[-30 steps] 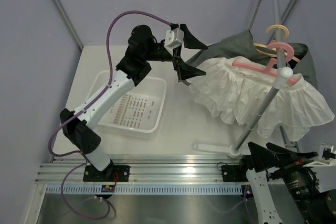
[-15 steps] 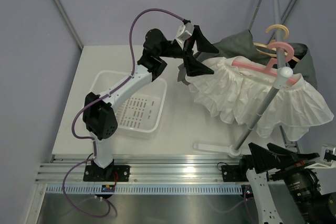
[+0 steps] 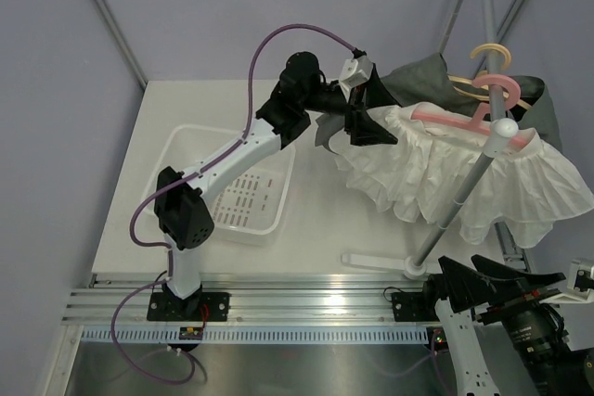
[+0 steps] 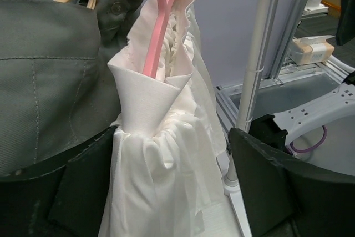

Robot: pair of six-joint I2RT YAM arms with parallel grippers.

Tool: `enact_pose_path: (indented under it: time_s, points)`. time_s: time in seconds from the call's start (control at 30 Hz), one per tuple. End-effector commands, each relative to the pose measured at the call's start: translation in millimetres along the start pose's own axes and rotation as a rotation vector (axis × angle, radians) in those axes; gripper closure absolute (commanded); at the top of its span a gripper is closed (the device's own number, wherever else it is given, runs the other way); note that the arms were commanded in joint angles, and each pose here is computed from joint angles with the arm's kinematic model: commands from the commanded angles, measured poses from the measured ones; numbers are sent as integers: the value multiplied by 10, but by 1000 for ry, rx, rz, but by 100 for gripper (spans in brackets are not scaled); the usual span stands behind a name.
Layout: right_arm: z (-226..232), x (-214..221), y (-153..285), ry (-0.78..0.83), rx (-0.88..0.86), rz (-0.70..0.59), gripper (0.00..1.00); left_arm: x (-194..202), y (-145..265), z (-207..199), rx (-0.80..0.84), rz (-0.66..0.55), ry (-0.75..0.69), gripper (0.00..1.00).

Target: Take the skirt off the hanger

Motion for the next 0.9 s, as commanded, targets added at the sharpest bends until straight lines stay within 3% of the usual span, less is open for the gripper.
enact_pose_path:
  time_s: [0.0, 0.27, 0.3, 0.5, 0.73, 0.87]
  points:
    - [-73, 92, 3, 3, 46, 59, 0, 38, -38, 123, -50, 29, -24, 25]
    - [-91, 97, -8, 8, 48, 57, 0, 235, -162, -4, -68, 119, 16, 50]
    - [-96, 97, -10, 8, 49, 58, 1, 245, -162, -1, -72, 133, -1, 62]
    - [-102, 98, 8, 8, 53, 52, 1, -89, -186, 43, -144, 102, 39, 100]
    - [-97, 93, 2, 11, 52, 53, 1, -400, -187, 34, -277, 92, 42, 100]
    - [-82, 92, 6, 11, 45, 56, 1, -556, -218, 10, -260, 62, 62, 100]
Point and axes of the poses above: each gripper's point midway between its finger pads, its own y axis back along the fingers, its own z axis along the line the jaws close on, x = y × z, the point moved 2 cm from there along y, back along the fingers, and after that the axes turned 12 degrees about -y, right-handed, at the moved point
